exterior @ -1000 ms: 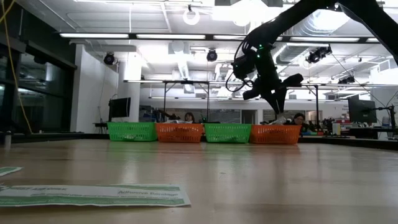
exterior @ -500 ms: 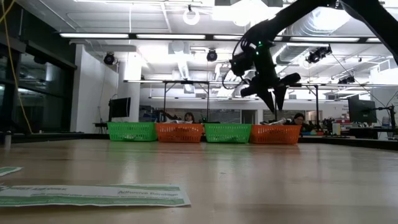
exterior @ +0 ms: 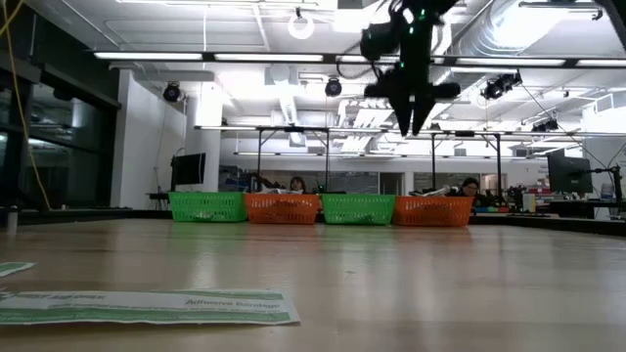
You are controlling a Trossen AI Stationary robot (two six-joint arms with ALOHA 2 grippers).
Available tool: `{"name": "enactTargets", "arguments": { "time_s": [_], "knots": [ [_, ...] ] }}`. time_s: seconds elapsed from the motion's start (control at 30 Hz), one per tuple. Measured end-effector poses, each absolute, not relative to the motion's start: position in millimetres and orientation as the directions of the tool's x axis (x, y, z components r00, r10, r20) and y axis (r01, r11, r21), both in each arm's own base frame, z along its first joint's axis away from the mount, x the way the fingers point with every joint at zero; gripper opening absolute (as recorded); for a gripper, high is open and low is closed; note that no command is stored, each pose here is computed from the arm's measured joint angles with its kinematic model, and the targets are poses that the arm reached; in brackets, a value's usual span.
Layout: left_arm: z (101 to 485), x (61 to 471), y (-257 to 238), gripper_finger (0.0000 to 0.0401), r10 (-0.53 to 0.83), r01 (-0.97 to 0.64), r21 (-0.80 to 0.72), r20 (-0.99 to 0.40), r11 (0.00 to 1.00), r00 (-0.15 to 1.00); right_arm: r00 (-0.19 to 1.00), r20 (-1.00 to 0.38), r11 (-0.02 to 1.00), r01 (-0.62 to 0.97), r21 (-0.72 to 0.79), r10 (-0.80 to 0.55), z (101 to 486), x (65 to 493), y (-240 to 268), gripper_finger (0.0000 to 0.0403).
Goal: Pick & Place First Aid Supplies
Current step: Put the top gray towelette pack in the left orange bin
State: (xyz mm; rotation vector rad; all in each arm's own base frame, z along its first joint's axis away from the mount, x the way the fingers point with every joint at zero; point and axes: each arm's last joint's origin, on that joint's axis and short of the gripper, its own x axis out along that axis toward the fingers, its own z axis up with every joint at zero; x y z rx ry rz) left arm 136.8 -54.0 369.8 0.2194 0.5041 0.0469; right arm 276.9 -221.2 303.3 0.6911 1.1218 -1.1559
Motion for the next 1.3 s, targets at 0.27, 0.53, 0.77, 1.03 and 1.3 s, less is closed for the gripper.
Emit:
{"name": "enactTargets", "arguments": {
  "time_s": [0.27, 0.53, 0.77, 1.03, 1.3],
  "knots": [
    [370, 137, -54, 0.0080, 0.098, 0.016, 0.230, -0.474, 0.973, 0.875, 0.151, -0.922, 0.388, 0.922, 0.001, -0.356, 332, 294, -162, 0.0108],
    [370, 137, -54, 0.0080, 0.097, 0.020, 0.235, -0.473, 0.972, 0.876, 0.272, -0.915, 0.472, 0.875, 0.107, -0.298, 338, 321, -87, 0.0108],
    [369, 137, -57, 0.0080, 0.025, 0.088, 0.205, -0.494, 0.975, 0.869, 0.355, -0.891, 0.511, 0.842, 0.173, -0.283, 340, 335, -22, 0.0108],
    [332, 151, -68, 0.0081, -0.074, 0.215, 0.155, -0.621, 0.964, 0.780, 0.385, -0.862, 0.531, 0.830, 0.169, -0.329, 341, 333, 30, 0.0108],
    [281, 170, -82, 0.0114, -0.185, 0.269, 0.002, -0.723, 0.963, 0.665, 0.345, -0.859, 0.518, 0.848, 0.113, -0.378, 342, 324, 38, 0.0108]
  ]
}}
